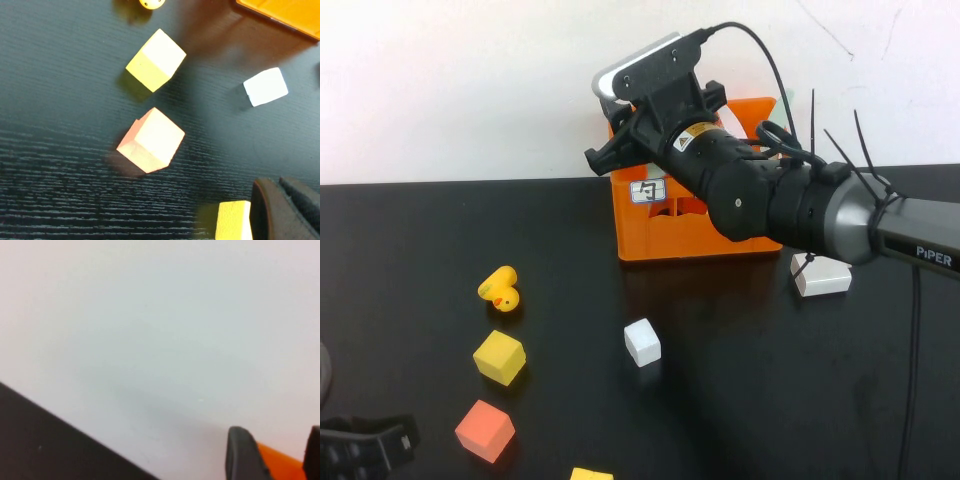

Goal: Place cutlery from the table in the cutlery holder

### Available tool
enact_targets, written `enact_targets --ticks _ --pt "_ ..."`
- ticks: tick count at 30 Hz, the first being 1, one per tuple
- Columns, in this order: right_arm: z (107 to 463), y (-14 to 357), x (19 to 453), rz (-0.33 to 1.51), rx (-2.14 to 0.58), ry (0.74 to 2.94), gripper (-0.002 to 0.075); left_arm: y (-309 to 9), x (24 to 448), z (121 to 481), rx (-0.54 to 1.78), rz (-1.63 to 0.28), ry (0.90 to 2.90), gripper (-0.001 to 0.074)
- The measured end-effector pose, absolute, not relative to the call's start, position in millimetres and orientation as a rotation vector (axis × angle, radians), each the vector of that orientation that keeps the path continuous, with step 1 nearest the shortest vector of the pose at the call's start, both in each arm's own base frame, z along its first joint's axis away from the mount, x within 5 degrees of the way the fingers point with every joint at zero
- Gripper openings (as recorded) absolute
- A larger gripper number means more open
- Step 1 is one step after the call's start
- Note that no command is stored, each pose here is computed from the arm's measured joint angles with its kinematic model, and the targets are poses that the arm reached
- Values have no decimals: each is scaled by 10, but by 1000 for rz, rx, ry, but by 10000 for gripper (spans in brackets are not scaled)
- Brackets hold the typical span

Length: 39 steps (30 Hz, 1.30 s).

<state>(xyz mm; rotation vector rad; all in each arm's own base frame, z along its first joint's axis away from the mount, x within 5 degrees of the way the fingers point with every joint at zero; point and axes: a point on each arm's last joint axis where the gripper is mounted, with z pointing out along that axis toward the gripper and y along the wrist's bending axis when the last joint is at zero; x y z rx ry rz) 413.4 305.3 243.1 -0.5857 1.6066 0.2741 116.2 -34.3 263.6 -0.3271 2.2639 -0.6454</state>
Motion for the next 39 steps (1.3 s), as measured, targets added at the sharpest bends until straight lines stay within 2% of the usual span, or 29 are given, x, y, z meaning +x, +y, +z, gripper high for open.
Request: enact_targets --ticks 2,6,13,15,25,30,39 --pt "2452 3051 4119 281 -595 1621 265 -344 1162 2636 -318 -641 2265 -1" --pt "2746 3012 4016 304 -629 1616 232 -348 1139 2657 -254 -625 2247 -1" --pt "3435 2843 3650 276 -839 1590 48 -371 905 2848 -40 -599 2061 -1" --pt "3583 2779 3528 277 -895 1606 19 -366 813 2893 -1 -581 1993 -1" --pt "3999 2433 2946 221 -1248 1700 -2 -293 422 2805 38 -497 1701 -1" --pt "4037 2218 2676 198 -1299 1730 -2 -268 381 2805 56 -446 1659 -1" --pt "3700 1768 2129 209 -1230 1775 -2 -255 434 2644 48 -422 1697 -1"
